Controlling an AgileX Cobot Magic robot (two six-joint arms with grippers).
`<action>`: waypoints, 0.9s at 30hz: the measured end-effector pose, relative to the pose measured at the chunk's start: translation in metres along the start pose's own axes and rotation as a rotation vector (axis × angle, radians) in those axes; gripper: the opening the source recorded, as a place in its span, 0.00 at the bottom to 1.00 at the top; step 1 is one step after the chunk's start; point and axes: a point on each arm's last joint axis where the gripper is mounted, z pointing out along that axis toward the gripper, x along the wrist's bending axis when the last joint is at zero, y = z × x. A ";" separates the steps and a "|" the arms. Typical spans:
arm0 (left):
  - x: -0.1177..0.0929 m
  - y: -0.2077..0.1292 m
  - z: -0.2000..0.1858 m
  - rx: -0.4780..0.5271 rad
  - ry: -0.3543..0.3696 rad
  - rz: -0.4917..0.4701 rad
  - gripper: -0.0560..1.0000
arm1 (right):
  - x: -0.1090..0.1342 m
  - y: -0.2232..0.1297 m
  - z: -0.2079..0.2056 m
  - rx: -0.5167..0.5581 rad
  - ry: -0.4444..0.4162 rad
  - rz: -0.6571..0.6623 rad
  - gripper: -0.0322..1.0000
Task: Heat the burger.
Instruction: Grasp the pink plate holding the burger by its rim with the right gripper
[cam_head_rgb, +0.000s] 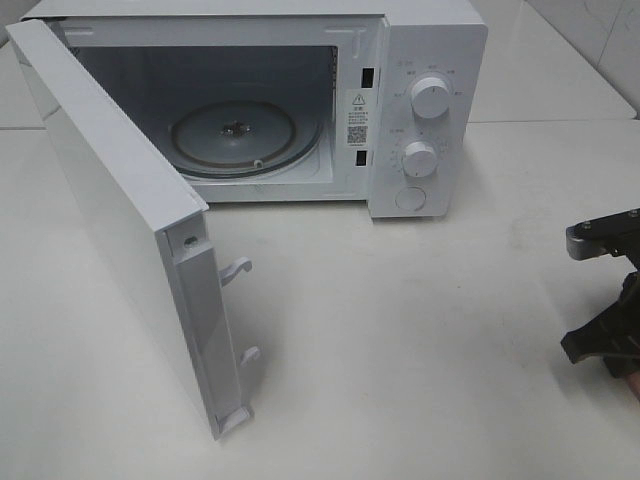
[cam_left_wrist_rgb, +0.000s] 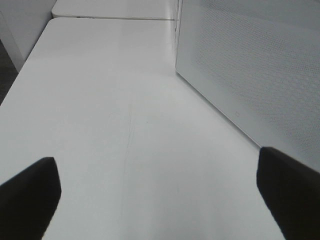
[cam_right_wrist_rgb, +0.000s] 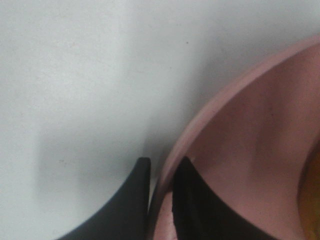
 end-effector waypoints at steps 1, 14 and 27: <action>0.000 0.000 0.000 0.000 0.000 0.000 0.99 | 0.000 0.000 0.000 0.000 0.000 0.000 0.16; 0.000 0.000 0.000 0.000 0.000 0.000 0.99 | 0.005 0.001 -0.001 0.005 -0.011 0.050 0.11; 0.000 0.000 0.000 0.000 0.000 0.000 0.99 | 0.024 -0.003 -0.004 0.045 -0.081 -0.040 0.07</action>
